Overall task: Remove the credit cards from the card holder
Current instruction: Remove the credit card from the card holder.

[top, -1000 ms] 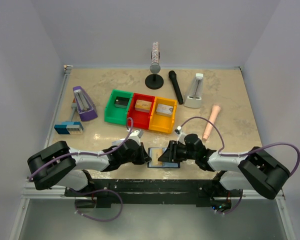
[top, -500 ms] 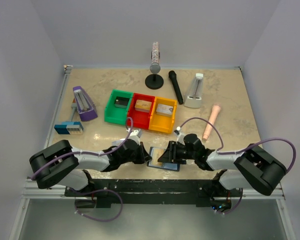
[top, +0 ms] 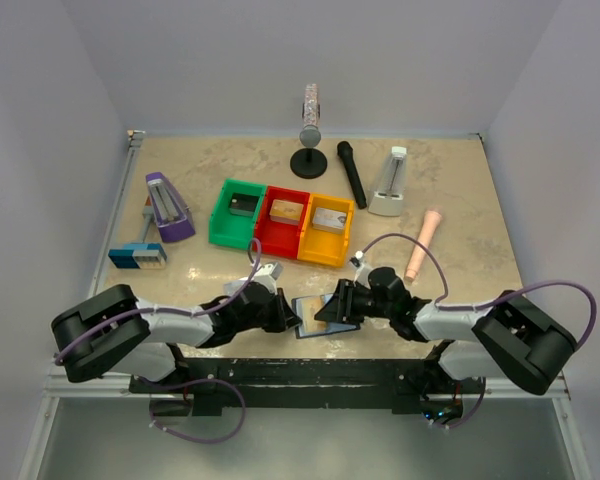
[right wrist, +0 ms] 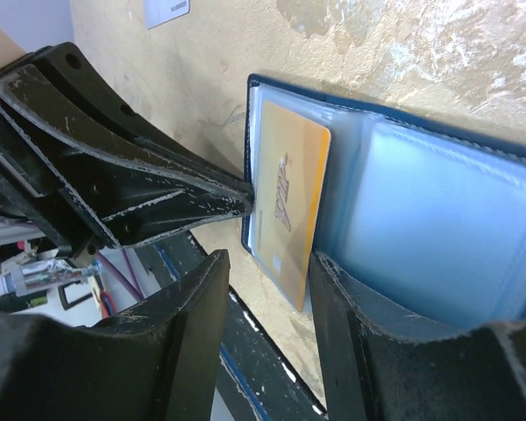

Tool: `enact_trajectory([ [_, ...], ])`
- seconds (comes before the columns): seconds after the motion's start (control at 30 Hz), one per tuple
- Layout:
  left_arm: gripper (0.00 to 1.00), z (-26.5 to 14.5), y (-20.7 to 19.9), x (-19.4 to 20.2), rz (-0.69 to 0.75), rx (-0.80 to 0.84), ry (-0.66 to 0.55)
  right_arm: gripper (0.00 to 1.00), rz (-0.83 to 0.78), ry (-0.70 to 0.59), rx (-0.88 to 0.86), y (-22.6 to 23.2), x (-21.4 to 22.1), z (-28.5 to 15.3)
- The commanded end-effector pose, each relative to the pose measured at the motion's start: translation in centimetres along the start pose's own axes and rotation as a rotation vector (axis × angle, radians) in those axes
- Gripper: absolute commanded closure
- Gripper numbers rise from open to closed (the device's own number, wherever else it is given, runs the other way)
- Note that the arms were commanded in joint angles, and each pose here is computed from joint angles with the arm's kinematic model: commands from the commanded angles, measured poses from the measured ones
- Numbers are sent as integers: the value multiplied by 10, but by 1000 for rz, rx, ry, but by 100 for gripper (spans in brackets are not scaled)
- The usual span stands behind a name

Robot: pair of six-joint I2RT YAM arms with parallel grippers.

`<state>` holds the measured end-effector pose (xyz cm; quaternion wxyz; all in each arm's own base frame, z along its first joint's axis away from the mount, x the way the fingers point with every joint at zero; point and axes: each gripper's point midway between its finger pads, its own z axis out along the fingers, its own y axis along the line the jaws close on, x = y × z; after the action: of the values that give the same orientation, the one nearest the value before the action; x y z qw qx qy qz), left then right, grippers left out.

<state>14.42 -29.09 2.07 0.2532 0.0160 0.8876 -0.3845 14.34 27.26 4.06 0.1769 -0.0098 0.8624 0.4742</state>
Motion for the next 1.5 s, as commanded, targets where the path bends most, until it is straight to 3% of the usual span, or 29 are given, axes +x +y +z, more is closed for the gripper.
enact_trajectory([
  [0.0, 100, -5, 0, 7, -16, 10, 18, 54, -30, -60, -45, 21, -20, 3],
  [0.33, 93, -4, 0, 5, -10, 6, 11, 54, -34, -14, -100, 29, -15, 9],
  [0.63, 100, 0, -2, 11, -17, 26, 38, 54, -24, 10, -146, 35, -12, 13],
  [1.47, 100, 4, -7, 13, -19, 50, 47, 53, -4, 82, -177, 38, -6, 23],
])
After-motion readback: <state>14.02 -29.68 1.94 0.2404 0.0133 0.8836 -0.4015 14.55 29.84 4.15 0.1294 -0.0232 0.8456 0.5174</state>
